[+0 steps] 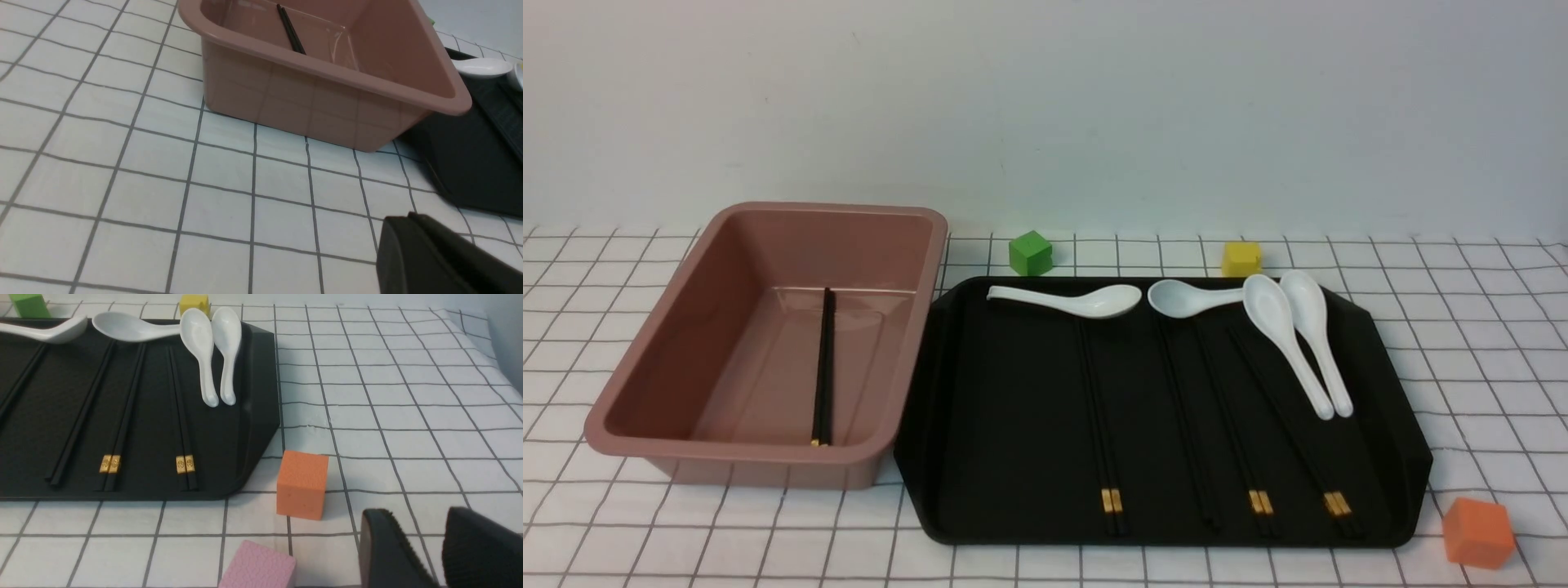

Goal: On white black tablecloth take chopsticks from black tray and put them in box.

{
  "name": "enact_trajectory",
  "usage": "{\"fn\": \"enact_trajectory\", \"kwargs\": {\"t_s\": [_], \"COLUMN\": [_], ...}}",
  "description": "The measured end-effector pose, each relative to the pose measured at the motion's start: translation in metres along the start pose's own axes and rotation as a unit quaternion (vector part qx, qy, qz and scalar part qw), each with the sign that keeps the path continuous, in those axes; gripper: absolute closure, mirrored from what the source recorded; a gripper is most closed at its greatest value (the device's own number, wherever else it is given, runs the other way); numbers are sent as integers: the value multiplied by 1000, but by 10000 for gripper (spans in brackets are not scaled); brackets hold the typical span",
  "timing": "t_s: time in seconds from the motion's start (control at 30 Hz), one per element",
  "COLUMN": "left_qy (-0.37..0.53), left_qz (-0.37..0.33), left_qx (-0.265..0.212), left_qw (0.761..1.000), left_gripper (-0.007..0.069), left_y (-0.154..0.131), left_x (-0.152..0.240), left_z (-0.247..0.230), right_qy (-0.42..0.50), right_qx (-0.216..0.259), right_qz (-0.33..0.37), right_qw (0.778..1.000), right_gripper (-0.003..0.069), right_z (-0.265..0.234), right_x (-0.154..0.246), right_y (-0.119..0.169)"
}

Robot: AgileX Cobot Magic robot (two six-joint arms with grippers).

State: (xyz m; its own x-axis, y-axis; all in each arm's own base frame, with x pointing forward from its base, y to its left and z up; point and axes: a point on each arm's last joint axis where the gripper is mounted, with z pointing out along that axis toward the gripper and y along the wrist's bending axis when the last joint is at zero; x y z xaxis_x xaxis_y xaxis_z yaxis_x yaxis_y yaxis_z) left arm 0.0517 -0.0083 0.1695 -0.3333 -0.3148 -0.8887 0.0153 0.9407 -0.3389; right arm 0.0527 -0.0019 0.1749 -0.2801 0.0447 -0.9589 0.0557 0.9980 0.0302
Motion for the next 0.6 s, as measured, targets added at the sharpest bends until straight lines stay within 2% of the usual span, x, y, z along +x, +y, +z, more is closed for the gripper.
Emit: {"fn": "enact_trajectory", "kwargs": {"t_s": [0.6], "left_qy": [0], "left_qz": [0], "left_qx": [0], "left_qw": [1000], "left_gripper": [608], "left_y": [0], "left_x": [0], "left_z": [0], "right_qy": [0], "right_qx": [0], "right_qz": [0], "right_qw": [1000], "right_gripper": [419], "right_z": [0], "right_x": [0], "right_y": [0]}}
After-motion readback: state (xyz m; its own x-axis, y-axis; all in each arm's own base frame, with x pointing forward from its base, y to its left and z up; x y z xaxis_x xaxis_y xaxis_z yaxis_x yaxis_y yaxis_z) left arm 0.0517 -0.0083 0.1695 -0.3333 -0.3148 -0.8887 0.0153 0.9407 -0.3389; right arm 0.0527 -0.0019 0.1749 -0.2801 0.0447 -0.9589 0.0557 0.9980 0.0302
